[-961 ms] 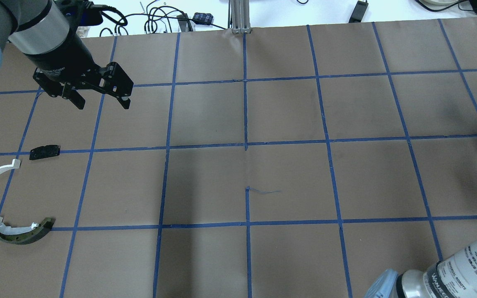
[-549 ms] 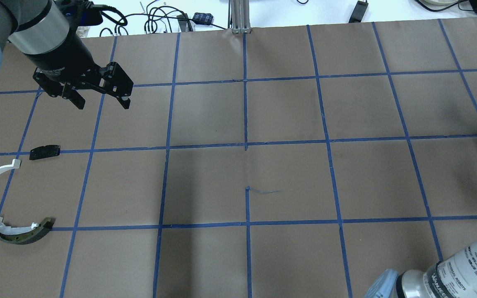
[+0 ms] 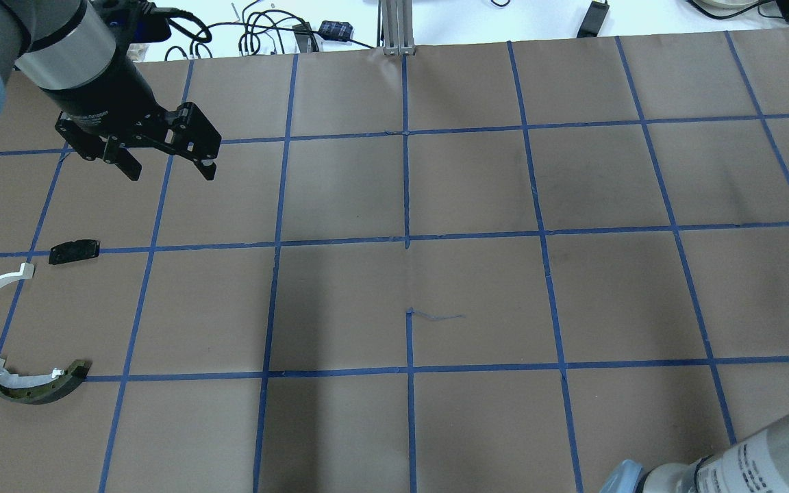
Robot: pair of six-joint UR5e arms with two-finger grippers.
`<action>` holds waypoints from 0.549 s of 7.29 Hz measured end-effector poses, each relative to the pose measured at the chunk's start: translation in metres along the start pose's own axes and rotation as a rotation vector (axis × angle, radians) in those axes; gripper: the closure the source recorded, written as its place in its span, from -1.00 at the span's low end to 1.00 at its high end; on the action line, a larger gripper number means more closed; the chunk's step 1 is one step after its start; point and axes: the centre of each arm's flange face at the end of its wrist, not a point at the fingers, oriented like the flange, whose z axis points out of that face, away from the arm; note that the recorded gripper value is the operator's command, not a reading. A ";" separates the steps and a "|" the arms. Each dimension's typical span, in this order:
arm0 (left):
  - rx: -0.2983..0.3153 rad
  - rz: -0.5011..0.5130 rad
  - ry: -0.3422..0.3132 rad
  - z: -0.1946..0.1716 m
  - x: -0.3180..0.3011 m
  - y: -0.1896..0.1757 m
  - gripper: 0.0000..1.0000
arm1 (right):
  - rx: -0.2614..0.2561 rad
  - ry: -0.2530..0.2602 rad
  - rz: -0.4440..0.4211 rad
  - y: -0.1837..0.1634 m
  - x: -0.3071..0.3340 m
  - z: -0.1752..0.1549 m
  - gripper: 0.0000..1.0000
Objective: Place bearing gear from tray to pile
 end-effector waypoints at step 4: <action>-0.019 0.009 -0.001 0.006 0.000 0.004 -1.00 | 0.025 -0.084 0.490 -0.195 -0.259 -0.026 1.00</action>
